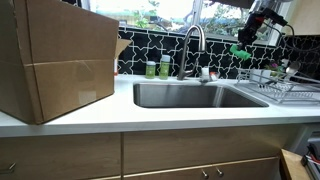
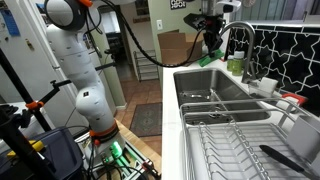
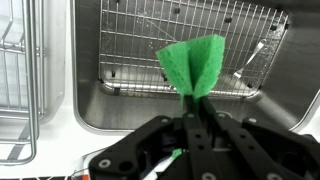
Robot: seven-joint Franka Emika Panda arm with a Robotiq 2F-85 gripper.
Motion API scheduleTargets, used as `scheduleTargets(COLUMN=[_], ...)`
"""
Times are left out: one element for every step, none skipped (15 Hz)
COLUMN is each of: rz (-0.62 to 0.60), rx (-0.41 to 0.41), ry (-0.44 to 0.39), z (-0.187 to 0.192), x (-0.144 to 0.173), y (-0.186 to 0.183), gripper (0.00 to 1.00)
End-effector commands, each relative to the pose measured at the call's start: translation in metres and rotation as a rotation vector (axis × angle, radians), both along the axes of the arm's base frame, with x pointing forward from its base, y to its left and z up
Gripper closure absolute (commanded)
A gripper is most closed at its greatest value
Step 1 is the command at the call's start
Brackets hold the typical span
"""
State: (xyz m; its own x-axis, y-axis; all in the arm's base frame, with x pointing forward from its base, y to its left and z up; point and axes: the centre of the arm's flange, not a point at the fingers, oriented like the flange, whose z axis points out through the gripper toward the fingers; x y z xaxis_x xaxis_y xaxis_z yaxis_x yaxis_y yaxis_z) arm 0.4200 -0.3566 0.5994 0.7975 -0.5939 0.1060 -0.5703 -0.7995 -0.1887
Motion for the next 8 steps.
scheduleTargets(rz=[-0.008, -0.007, -0.007, -0.005, -0.005, -0.003, -0.004, -0.004], rx=[0.007, 0.007, 0.008, 0.007, 0.007, 0.006, 0.007, 0.006], ry=[0.005, 0.006, 0.005, 0.005, 0.005, 0.006, 0.005, 0.006], z=[0.0038, 0.004, 0.0037, 0.004, 0.0041, 0.0042, 0.0042, 0.0041], x=[-0.0073, -0.0076, -0.0067, -0.007, -0.0071, -0.0074, -0.0075, -0.0077], y=[0.0003, 0.0001, 0.0, -0.0001, -0.0001, -0.0002, -0.0003, -0.0005], gripper=[0.97, 0.99, 1.0, 1.0, 0.99, 0.99, 0.99, 0.99])
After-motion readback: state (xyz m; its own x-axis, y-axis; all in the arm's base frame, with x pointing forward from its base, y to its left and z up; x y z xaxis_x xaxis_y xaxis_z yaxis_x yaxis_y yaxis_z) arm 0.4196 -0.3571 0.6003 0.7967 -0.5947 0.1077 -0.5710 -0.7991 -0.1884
